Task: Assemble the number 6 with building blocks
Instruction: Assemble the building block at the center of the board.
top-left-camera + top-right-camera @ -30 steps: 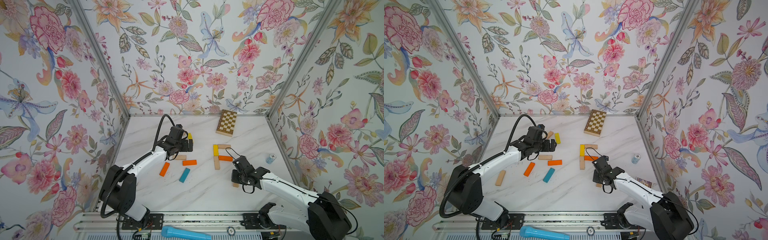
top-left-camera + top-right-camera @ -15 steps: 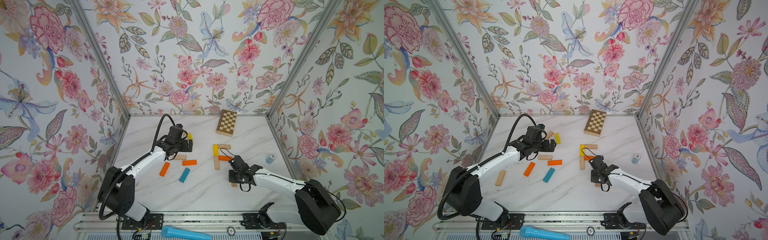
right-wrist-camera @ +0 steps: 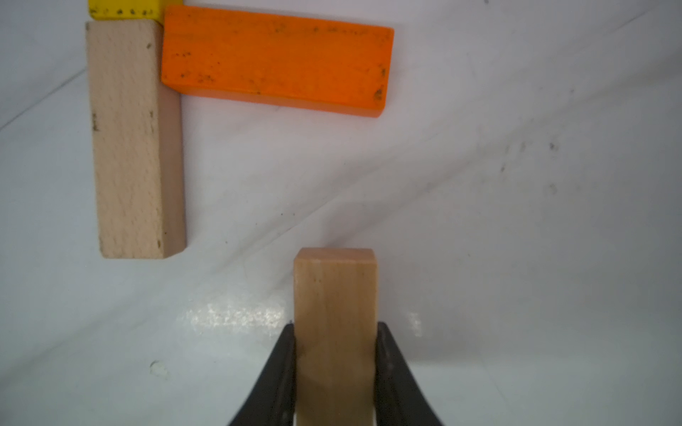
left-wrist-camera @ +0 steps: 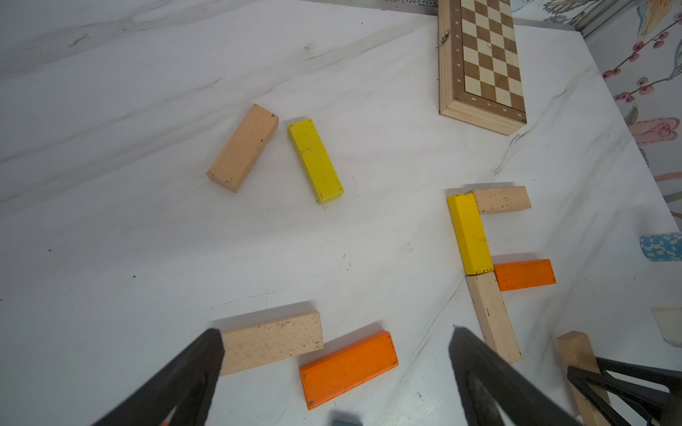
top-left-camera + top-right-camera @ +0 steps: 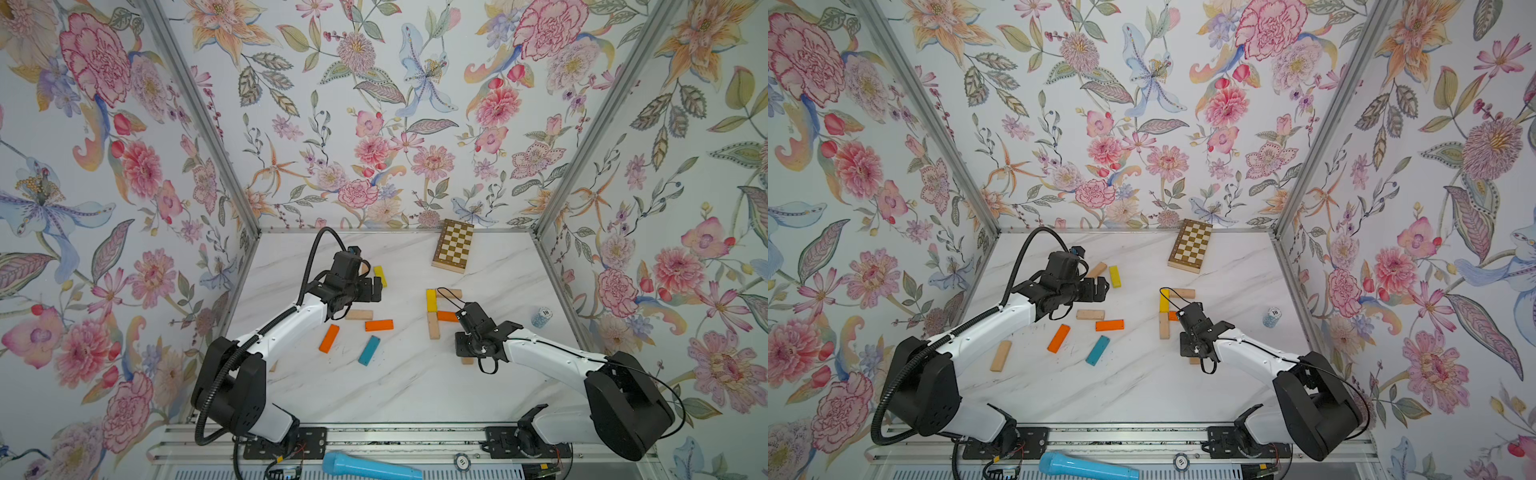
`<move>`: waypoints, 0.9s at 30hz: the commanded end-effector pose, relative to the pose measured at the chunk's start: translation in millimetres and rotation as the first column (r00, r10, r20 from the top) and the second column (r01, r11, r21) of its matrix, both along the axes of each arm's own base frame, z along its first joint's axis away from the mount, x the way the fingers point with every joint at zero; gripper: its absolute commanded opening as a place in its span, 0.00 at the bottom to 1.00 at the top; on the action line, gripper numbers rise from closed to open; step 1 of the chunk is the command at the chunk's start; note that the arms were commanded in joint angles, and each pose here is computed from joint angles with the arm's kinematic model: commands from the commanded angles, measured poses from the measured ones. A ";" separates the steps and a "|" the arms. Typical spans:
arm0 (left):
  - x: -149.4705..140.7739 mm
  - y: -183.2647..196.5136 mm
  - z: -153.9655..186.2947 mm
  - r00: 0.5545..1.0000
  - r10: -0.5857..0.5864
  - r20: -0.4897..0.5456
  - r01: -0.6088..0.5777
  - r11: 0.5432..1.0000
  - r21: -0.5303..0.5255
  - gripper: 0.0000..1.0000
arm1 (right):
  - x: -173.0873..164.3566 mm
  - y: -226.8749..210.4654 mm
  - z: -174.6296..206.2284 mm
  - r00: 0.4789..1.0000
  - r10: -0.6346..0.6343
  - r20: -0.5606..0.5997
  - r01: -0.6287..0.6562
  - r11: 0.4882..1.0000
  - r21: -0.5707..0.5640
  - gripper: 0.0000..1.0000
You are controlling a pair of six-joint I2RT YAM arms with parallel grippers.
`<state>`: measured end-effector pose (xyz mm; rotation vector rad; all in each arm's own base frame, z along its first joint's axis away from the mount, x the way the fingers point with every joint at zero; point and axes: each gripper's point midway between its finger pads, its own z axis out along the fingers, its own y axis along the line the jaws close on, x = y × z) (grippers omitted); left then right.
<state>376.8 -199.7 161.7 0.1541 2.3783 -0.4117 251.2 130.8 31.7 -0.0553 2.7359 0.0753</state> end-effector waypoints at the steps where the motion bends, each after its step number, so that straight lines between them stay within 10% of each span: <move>1: -3.3 3.2 3.0 1.000 -0.014 0.017 0.014 1.000 -0.005 0.99 | 3.9 -0.3 -0.1 0.999 0.020 -0.025 -0.020 1.000 -0.002 0.29; 27: -5.3 -1.8 -2.0 0.999 -0.031 0.010 0.031 0.999 -0.032 0.99 | 19.4 -2.9 -13.9 0.992 0.028 -0.120 -0.028 1.000 0.001 0.30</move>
